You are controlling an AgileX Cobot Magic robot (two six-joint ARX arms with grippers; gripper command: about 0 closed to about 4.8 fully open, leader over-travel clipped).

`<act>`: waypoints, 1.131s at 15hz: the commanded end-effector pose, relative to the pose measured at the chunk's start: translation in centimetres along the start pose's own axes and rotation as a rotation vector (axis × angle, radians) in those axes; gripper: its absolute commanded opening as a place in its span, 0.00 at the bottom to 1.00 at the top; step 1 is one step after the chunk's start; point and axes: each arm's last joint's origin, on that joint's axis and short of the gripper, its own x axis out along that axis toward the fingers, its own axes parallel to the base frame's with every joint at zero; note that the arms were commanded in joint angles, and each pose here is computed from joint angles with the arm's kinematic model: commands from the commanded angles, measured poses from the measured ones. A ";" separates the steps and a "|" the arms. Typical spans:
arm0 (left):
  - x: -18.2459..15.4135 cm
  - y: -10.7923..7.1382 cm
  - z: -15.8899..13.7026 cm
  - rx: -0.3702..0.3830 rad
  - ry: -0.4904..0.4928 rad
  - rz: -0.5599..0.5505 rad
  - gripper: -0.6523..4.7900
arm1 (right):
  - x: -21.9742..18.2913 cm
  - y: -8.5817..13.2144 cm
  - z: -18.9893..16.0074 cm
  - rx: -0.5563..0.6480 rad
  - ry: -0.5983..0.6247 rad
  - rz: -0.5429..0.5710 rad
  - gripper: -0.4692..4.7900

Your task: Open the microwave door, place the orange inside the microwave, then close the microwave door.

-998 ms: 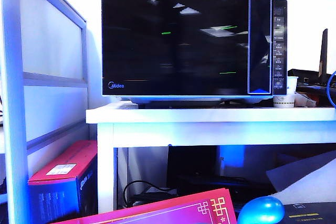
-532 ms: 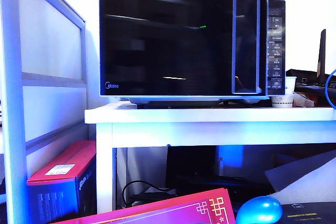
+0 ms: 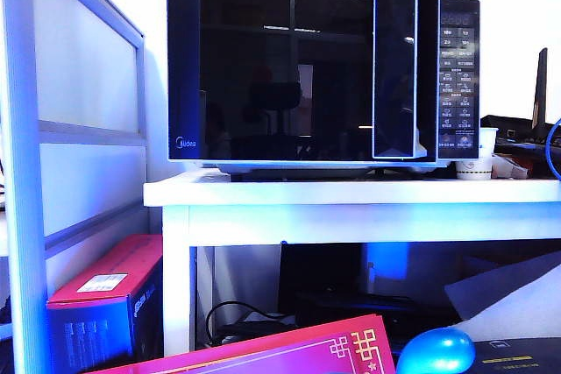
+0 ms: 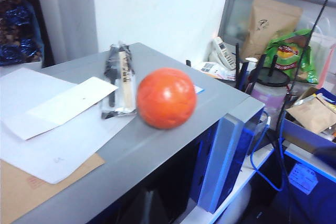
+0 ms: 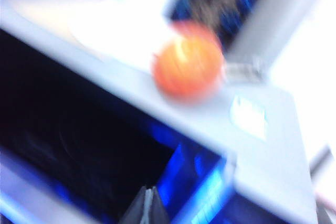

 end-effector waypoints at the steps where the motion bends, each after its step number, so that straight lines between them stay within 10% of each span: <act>1: -0.2 -0.2 0.3 0.014 -0.018 -0.001 0.11 | 0.1 0.4 -1.0 -0.126 0.128 -0.001 0.09; 13: -0.2 -0.2 0.4 0.014 -0.019 0.003 0.11 | -0.1 3.4 -0.6 -0.046 -0.098 0.595 0.09; 17: -0.2 -0.1 0.3 0.012 -0.012 0.006 0.11 | -0.4 3.4 -0.2 -0.048 -0.072 0.535 0.09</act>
